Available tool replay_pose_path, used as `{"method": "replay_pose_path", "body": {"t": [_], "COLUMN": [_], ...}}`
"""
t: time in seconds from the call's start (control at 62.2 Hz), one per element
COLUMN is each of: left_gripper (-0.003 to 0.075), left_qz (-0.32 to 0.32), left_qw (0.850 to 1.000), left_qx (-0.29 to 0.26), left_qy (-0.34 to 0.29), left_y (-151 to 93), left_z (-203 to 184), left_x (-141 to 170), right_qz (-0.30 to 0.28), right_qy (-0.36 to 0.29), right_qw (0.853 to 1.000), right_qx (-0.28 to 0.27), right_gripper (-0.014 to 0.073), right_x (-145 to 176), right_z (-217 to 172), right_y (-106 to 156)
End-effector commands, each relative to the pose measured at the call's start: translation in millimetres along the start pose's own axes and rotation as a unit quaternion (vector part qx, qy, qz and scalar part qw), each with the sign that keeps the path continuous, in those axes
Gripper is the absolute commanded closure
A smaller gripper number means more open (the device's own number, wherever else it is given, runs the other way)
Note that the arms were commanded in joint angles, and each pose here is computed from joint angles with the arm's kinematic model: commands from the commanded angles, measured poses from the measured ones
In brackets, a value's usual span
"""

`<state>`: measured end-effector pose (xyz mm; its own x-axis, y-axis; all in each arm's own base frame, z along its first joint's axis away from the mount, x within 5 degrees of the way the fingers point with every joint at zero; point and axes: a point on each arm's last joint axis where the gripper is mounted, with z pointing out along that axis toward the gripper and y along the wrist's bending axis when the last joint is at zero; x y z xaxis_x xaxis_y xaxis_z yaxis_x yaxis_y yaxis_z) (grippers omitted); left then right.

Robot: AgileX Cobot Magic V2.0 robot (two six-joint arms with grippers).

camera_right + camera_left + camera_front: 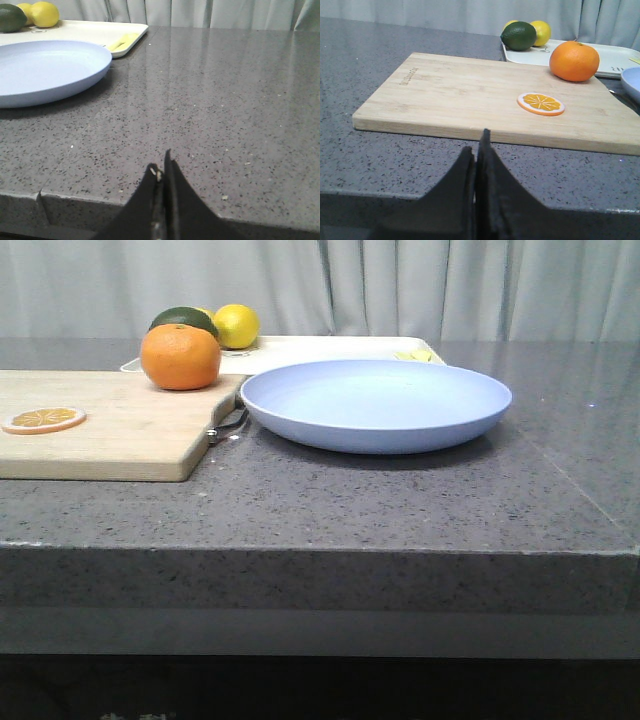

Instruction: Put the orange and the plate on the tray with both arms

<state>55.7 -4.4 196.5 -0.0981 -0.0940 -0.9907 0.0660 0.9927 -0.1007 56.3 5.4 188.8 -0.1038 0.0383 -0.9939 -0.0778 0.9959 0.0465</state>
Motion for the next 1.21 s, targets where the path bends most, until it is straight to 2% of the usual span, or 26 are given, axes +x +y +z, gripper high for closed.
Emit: {"method": "replay_pose_path", "body": {"t": [0.0, 0.209, 0.386, 0.514, 0.723, 0.82, 0.932, 1.045, 1.19], "left_gripper": [0.0738, 0.0738, 0.0738, 0.0738, 0.0738, 0.0738, 0.0738, 0.0738, 0.0738], "left_qz": [-0.007, -0.018, -0.024, -0.024, -0.021, -0.021, -0.011, 0.039, 0.040], "left_qw": [0.999, 0.998, 0.993, 0.985, 0.982, 0.983, 0.989, 0.995, 0.998], "left_qx": [0.003, 0.005, 0.009, 0.012, 0.016, 0.017, 0.013, 0.002, -0.001], "left_qy": [-0.049, -0.061, -0.116, -0.173, -0.189, -0.182, -0.144, -0.095, -0.050], "left_y": [-0.4, -0.7, -1.0, -1.4, -5.0, -7.7, -10.5, -12.5, -14.0], "left_z": [-1.7, -1.9, -3.7, -7.2, -16.1, -18.8, -9.4, 13.4, 46.2], "left_x": [-6.8, -9.0, -18.9, -30.7, -60.4, -83.5, -108.9, -131.8, -148.5], "right_qz": [-0.004, -0.002, -0.001, -0.001, -0.003, -0.002, -0.002, -0.001, -0.001], "right_qy": [-0.053, -0.074, -0.114, -0.122, -0.127, -0.112, -0.098, -0.067, -0.023], "right_qw": [0.999, 0.997, 0.993, 0.993, 0.992, 0.994, 0.995, 0.998, 1.000], "right_qx": [0.003, 0.004, 0.006, 0.002, -0.005, -0.007, -0.007, -0.006, -0.004], "right_gripper": [0.0655, 0.0655, 0.0655, 0.0655, 0.0655, 0.0655, 0.0655, 0.0655, 0.0655], "right_x": [-10.0, -14.0, -26.4, -43.9, -77.9, -95.4, -121.7, -146.2, -163.9], "right_z": [-2.0, -2.6, -5.5, -11.4, -24.1, -23.1, -14.2, 5.3, 36.6], "right_y": [-0.4, -0.7, -0.8, 0.8, 3.8, 5.1, 6.1, 6.9, 7.1]}}
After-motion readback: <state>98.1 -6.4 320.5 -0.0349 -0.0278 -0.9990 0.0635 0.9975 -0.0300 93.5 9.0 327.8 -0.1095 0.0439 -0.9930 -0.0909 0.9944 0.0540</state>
